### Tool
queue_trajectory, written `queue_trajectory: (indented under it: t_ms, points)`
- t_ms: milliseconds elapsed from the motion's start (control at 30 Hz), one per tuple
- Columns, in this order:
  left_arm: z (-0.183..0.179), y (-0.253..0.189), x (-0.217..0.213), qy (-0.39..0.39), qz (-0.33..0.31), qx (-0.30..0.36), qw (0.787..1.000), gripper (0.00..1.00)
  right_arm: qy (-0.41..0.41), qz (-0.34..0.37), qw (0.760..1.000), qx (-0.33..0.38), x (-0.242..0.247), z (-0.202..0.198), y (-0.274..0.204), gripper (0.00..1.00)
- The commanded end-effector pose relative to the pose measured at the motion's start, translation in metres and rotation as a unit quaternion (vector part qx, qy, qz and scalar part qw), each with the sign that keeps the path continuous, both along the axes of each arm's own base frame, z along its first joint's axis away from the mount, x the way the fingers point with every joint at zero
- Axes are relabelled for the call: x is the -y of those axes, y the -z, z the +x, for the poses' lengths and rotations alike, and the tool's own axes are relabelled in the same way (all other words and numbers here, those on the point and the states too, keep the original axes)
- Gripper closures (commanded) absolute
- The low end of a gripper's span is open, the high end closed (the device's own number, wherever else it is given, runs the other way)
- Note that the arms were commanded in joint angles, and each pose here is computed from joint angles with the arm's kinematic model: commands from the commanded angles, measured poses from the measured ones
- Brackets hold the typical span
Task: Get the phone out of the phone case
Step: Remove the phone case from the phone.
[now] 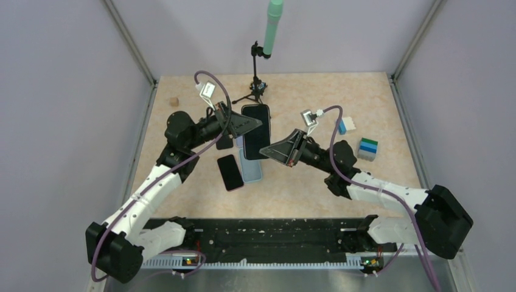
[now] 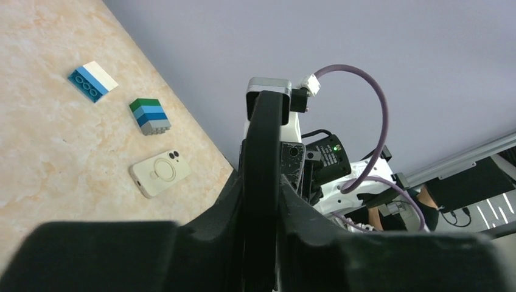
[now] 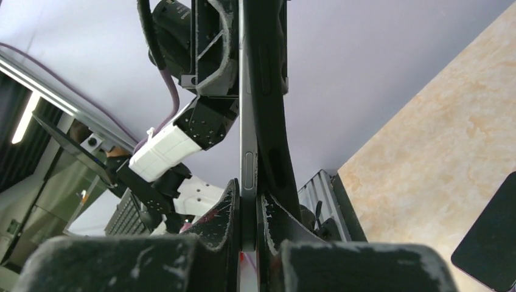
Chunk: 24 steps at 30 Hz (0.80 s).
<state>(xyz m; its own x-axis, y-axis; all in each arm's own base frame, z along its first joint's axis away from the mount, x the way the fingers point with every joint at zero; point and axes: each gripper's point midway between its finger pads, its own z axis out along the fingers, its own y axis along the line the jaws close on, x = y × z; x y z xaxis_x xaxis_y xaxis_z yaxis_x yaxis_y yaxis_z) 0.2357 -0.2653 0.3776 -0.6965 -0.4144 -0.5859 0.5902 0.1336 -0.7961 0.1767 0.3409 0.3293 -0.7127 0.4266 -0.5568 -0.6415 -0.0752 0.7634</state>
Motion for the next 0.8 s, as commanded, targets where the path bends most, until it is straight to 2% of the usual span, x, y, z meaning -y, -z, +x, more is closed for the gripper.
queue_trajectory:
  t_ms: [0,67,100,233,600,767]
  points:
    - [-0.027,-0.010,0.007,0.044,0.011,0.020,0.999,0.60,0.029,0.053,0.997,0.055,0.006,0.003,-0.045,1.00]
    - [-0.025,-0.011,0.004,0.028,0.012,0.030,0.999,0.39,0.039,0.047,0.997,0.053,0.009,0.005,-0.044,1.00]
    - [-0.024,-0.011,0.003,0.021,0.012,0.032,0.999,0.33,0.043,0.046,0.997,0.053,0.012,0.005,-0.044,1.00]
    - [-0.026,-0.012,0.001,0.017,0.015,0.041,0.999,0.22,0.057,0.050,0.996,0.055,0.023,0.007,-0.049,1.00]
    - [-0.032,-0.010,-0.002,0.022,0.020,0.057,0.998,0.17,0.098,0.067,0.992,0.045,0.054,0.013,-0.078,1.00]
    - [-0.036,-0.010,-0.002,0.027,0.018,0.072,0.997,0.31,0.152,0.076,0.985,0.033,0.067,0.025,-0.087,1.00]
